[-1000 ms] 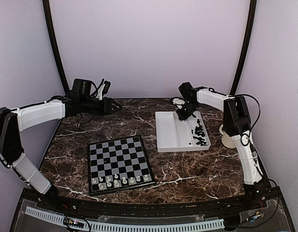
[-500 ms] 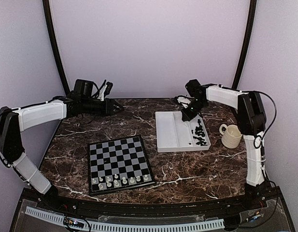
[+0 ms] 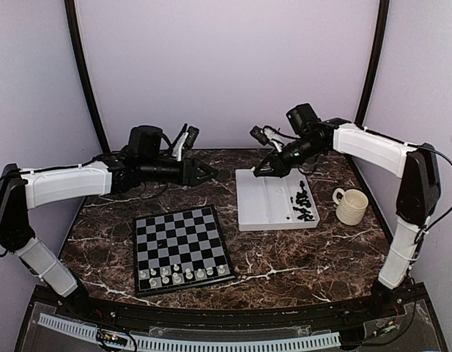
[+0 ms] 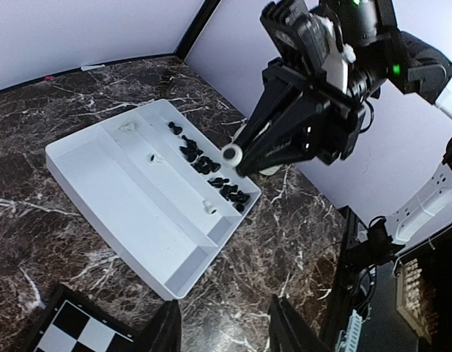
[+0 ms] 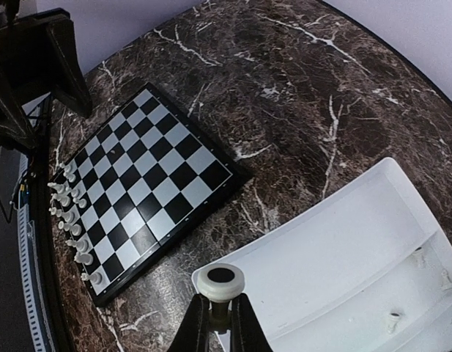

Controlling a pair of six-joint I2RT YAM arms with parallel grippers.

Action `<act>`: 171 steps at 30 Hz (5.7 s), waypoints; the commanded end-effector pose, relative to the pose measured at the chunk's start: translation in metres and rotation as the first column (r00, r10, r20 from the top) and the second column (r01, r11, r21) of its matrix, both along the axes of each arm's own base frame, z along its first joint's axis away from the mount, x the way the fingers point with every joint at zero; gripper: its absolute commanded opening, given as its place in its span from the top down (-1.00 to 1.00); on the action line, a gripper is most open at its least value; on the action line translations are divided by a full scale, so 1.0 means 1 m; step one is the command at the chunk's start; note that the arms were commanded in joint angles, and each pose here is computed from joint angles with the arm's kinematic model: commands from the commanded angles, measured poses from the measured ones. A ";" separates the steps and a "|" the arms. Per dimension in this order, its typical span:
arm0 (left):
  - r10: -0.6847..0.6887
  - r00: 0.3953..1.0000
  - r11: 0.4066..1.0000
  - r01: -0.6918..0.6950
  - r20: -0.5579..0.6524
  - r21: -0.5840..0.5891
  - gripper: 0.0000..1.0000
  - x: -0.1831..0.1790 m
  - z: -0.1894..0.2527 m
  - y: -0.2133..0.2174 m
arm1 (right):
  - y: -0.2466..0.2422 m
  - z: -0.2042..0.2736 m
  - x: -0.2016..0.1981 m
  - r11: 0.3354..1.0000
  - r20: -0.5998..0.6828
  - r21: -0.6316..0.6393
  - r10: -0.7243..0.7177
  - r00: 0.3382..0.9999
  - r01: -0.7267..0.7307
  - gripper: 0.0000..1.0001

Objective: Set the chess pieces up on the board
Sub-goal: Pass from the right arm to the left, then pass from the left arm to the right, then place the rook on the chessboard.

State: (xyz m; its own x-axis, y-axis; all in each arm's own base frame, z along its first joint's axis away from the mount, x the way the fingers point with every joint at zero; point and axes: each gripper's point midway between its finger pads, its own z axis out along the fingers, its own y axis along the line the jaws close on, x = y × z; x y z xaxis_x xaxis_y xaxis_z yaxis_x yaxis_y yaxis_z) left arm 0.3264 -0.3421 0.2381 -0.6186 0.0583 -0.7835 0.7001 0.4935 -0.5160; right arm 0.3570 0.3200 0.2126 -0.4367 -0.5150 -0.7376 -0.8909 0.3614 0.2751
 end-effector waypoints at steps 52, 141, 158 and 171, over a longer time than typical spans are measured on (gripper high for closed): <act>-0.163 0.851 0.974 0.059 -0.499 -0.218 0.72 -0.040 -0.025 -0.078 | 0.054 0.024 -0.081 0.932 0.418 -0.336 0.278 0.865 -0.137 0.82; 0.510 0.843 0.825 -0.536 0.169 0.180 -0.09 0.029 0.012 0.170 | 0.119 -0.083 -0.116 0.765 0.139 -0.553 0.476 0.868 -0.330 0.98; 0.477 0.871 0.854 -0.491 0.117 0.171 -0.09 0.028 0.016 0.169 | 0.150 -0.144 -0.161 0.598 0.058 -0.683 0.617 0.785 -0.419 0.64; 0.228 0.974 0.945 -0.225 0.013 0.237 0.06 0.004 -0.012 0.113 | 0.110 -0.087 -0.144 0.679 0.152 -0.649 0.559 0.815 -0.344 0.28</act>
State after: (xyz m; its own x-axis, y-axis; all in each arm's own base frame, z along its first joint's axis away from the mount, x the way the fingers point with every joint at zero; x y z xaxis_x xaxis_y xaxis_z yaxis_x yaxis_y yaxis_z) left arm 0.3553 -0.1909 0.2135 -0.6539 -0.0258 -0.7561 0.3933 0.8422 -0.3689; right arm 0.1988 0.4532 0.0796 0.1860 -0.9586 -0.2155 -0.9805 -0.1667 -0.1044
